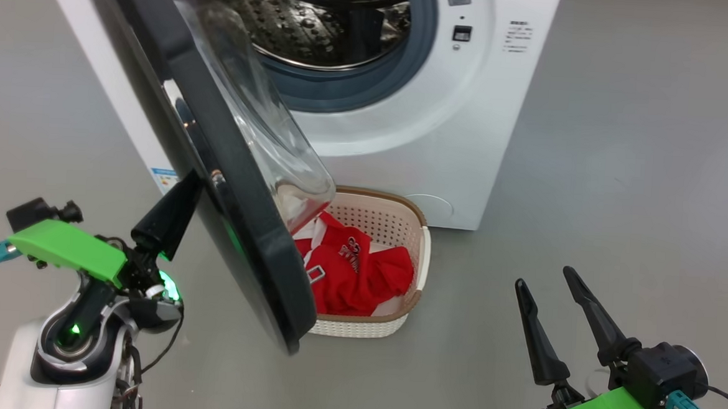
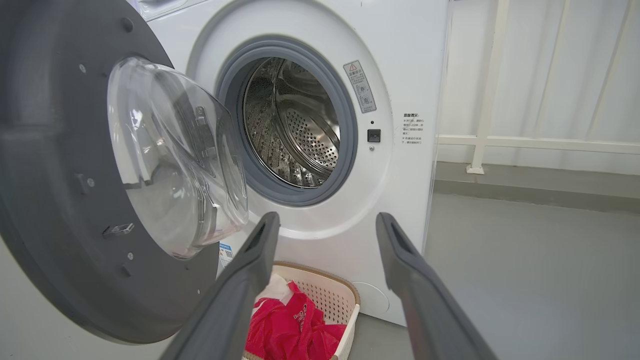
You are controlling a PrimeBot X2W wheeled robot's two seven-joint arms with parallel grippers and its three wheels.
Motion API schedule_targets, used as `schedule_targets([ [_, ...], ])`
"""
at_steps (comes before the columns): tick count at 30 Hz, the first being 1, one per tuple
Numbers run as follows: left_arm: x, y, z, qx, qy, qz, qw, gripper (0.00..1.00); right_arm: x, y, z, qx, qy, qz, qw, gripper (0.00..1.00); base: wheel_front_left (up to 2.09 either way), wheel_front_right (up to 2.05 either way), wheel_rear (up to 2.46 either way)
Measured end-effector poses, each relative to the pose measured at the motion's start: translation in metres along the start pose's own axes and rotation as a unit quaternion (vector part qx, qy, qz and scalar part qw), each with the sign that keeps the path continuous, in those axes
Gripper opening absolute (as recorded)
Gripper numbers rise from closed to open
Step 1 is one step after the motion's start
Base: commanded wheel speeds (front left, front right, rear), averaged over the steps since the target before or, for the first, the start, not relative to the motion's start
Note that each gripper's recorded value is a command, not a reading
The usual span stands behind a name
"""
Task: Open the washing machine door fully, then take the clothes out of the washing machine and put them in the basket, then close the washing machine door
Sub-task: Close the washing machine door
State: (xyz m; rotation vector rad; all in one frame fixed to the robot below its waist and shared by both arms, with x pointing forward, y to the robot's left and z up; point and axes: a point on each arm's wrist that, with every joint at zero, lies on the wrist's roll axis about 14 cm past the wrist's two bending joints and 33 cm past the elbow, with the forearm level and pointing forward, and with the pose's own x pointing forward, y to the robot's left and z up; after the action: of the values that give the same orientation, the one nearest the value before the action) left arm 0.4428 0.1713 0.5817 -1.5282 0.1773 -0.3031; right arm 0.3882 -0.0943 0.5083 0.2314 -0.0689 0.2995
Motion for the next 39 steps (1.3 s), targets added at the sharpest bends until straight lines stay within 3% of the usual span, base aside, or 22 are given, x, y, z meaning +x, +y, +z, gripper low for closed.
schedule_targets([
  [39, 0.107, -0.013, -0.079, -0.052, 0.079, -0.049, 0.994, 0.0, -0.017, -0.054, 0.003, -0.01, -0.002, -0.084, 0.996, 1.0, 0.0, 0.0, 0.0],
])
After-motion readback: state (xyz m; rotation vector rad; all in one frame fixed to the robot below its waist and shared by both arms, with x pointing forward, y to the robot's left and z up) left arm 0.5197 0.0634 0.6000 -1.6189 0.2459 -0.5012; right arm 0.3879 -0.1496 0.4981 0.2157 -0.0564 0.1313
